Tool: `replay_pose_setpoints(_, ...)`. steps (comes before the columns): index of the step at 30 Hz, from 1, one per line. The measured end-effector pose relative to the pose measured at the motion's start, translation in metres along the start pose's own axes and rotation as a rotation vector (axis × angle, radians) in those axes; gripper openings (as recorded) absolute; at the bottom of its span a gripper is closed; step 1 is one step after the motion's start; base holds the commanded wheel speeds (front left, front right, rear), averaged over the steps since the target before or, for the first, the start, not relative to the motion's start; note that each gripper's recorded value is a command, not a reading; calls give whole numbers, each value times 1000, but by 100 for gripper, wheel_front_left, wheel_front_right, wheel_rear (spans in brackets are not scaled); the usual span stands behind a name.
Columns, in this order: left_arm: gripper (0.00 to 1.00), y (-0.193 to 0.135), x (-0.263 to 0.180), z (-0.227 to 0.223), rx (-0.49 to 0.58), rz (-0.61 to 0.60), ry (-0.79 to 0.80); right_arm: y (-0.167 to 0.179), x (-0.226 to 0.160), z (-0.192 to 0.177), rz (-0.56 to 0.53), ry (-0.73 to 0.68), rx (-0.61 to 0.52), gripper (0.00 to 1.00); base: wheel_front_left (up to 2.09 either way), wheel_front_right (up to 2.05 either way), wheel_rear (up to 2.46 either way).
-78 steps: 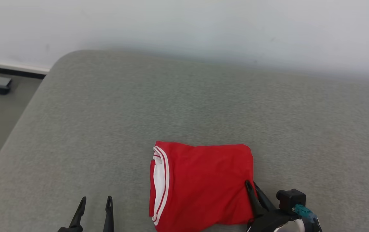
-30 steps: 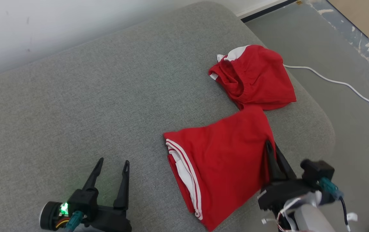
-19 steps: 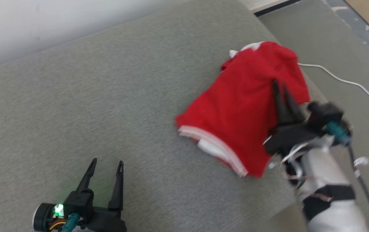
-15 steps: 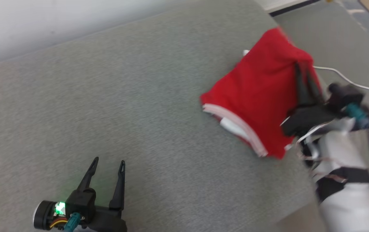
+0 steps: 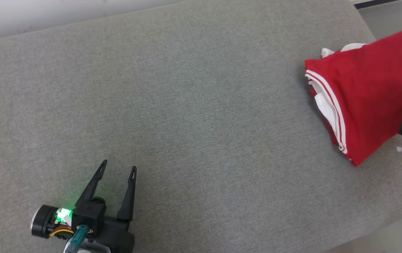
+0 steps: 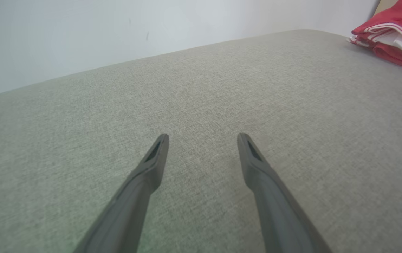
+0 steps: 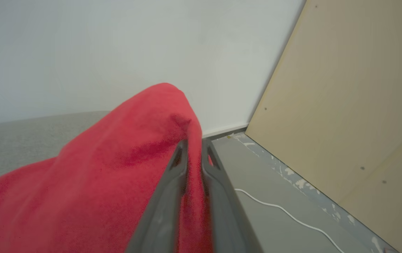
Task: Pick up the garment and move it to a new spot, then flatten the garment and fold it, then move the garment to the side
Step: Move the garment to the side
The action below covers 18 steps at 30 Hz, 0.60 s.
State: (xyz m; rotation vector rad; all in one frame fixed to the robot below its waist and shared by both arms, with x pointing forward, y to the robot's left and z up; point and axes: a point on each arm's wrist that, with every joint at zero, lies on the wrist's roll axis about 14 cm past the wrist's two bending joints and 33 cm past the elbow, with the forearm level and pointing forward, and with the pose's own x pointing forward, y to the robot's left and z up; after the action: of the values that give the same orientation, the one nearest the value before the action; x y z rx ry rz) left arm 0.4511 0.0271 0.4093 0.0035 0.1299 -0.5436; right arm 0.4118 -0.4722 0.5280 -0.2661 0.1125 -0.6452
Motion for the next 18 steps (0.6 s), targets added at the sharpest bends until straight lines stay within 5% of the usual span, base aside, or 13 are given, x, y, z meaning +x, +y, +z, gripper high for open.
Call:
replay_pose_setpoints(8,100,8,-4,0,0,35,3,8,-2,-6,-8,12,4,100,0,0,0)
replay_pose_setpoints(18,100,25,-21,10,-11,130,-10,97,-48,-5,214,-41,126,100,0,0,0)
